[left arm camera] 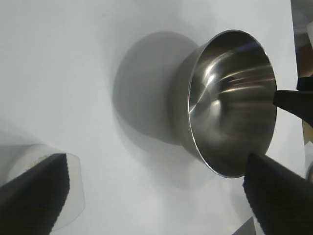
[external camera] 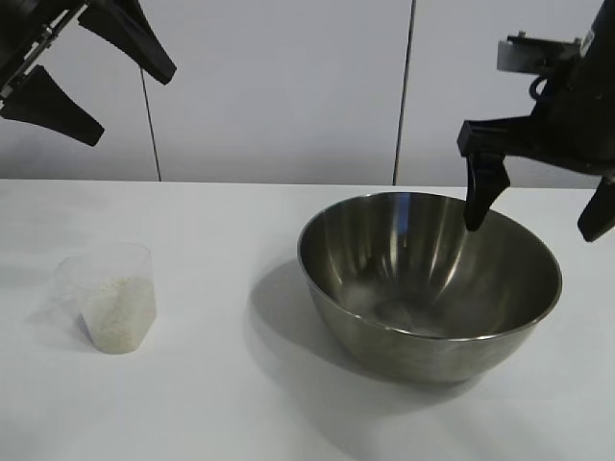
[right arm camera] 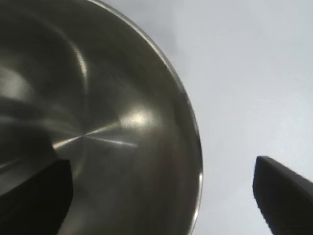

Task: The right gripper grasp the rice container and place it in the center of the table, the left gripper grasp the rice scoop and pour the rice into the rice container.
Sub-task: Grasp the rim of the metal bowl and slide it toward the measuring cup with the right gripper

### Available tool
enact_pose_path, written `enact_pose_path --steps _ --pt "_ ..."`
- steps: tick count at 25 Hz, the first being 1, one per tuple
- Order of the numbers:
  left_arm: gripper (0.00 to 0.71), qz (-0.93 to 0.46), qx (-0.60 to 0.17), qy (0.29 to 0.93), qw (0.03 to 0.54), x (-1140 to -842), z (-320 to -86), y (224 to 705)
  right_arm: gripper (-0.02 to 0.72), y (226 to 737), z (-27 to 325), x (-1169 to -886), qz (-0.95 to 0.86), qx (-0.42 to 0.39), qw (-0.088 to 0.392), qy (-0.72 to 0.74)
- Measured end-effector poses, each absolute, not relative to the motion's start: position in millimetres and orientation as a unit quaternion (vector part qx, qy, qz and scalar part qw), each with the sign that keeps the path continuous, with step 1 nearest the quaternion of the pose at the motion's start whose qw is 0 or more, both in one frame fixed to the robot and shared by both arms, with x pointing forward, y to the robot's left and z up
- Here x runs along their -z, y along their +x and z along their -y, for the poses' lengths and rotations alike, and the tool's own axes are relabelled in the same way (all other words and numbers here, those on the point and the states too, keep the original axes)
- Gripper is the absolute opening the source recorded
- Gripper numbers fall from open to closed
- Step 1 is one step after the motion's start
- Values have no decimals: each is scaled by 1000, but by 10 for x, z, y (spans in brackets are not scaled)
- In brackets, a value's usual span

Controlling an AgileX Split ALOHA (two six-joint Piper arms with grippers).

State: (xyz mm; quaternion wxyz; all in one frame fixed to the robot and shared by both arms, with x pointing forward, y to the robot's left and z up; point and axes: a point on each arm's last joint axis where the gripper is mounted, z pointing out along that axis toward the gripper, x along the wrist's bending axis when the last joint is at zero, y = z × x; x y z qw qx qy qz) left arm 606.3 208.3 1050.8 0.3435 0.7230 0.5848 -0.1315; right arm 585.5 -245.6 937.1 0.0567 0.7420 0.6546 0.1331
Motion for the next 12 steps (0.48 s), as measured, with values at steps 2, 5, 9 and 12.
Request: enact_pose_path --steps 2,5,9,12 --pt "694 -585 131 723 343 -10508 -2083 6063 694 5872 2425 -9287 -654 -137 40 743" --pt "694 -585 131 723 343 -10508 -2083 6063 606 5891 2408 -9185 -652 -135 29 745" --pt "694 -585 131 723 343 -10508 -2083 6063 274 5896 2403 -9176 -647 -138 27 750" --pt "694 -585 131 723 343 -10508 -2083 6063 75 5894 2402 -9175 -645 -137 25 751"
